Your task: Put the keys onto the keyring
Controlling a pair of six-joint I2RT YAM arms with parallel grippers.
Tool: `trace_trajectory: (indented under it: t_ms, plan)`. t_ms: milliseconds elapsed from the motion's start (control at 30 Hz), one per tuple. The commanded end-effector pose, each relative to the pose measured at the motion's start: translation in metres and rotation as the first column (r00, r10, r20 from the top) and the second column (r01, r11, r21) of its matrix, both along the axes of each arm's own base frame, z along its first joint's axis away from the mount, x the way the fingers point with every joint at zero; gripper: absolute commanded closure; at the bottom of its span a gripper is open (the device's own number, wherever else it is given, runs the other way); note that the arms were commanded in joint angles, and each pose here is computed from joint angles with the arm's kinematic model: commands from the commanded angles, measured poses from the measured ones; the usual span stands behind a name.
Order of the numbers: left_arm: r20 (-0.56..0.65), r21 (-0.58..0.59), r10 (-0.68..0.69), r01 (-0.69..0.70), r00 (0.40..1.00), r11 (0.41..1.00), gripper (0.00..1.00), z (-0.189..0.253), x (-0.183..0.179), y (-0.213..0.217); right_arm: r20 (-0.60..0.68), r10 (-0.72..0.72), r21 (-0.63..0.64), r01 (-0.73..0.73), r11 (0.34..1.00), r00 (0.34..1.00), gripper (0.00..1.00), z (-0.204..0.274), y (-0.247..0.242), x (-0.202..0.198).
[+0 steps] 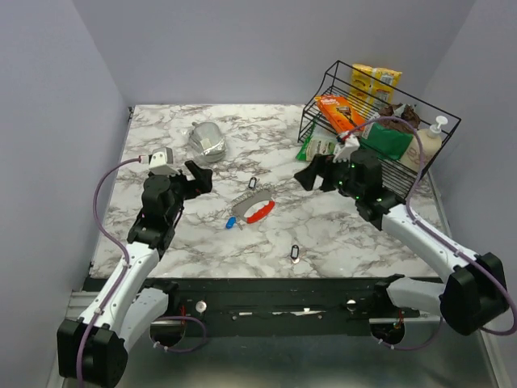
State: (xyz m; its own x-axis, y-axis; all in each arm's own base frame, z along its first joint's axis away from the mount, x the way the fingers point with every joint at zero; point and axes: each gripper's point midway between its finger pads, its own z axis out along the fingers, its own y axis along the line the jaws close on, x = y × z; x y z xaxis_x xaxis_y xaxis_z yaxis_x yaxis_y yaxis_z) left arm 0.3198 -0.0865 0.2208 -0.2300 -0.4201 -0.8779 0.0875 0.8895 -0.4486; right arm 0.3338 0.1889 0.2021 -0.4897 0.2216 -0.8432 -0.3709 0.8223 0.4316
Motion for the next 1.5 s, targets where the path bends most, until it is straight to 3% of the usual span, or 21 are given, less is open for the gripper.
trace_trajectory:
  t_ms: [0, 200, 733, 967, 1200, 1467]
  plan:
    - [-0.133, -0.019, -0.063, 0.060, 0.989, 0.998, 0.01, -0.022, 0.003, -0.014, -0.033, 0.087, -0.072, -0.089, 0.993, 0.996, 0.00, -0.007, 0.046, -0.004]
    - [-0.330, -0.014, -0.063, 0.062, 0.942, 0.998, 0.01, -0.050, 0.017, -0.021, -0.147, 0.170, -0.228, -0.200, 0.953, 0.974, 0.00, -0.056, 0.105, -0.007]
    - [-0.434, -0.112, -0.278, 0.255, 0.857, 0.961, 0.01, -0.081, 0.007, -0.061, -0.293, 0.295, -0.186, -0.357, 0.916, 0.909, 0.21, -0.101, 0.161, -0.009]
    - [-0.424, -0.114, -0.274, 0.249, 0.863, 0.962, 0.01, -0.088, 0.003, -0.068, -0.325, 0.279, -0.175, -0.348, 0.921, 0.903, 0.21, -0.109, 0.162, -0.010]
    - [-0.470, -0.072, -0.304, 0.307, 0.829, 0.949, 0.01, -0.104, 0.004, -0.088, -0.355, 0.203, -0.205, -0.288, 0.936, 0.913, 0.20, -0.121, 0.147, -0.003]
    - [-0.503, -0.022, -0.326, 0.366, 0.800, 0.930, 0.01, -0.116, 0.008, -0.126, -0.441, 0.156, -0.095, -0.219, 0.971, 0.884, 0.20, -0.133, 0.102, 0.016]
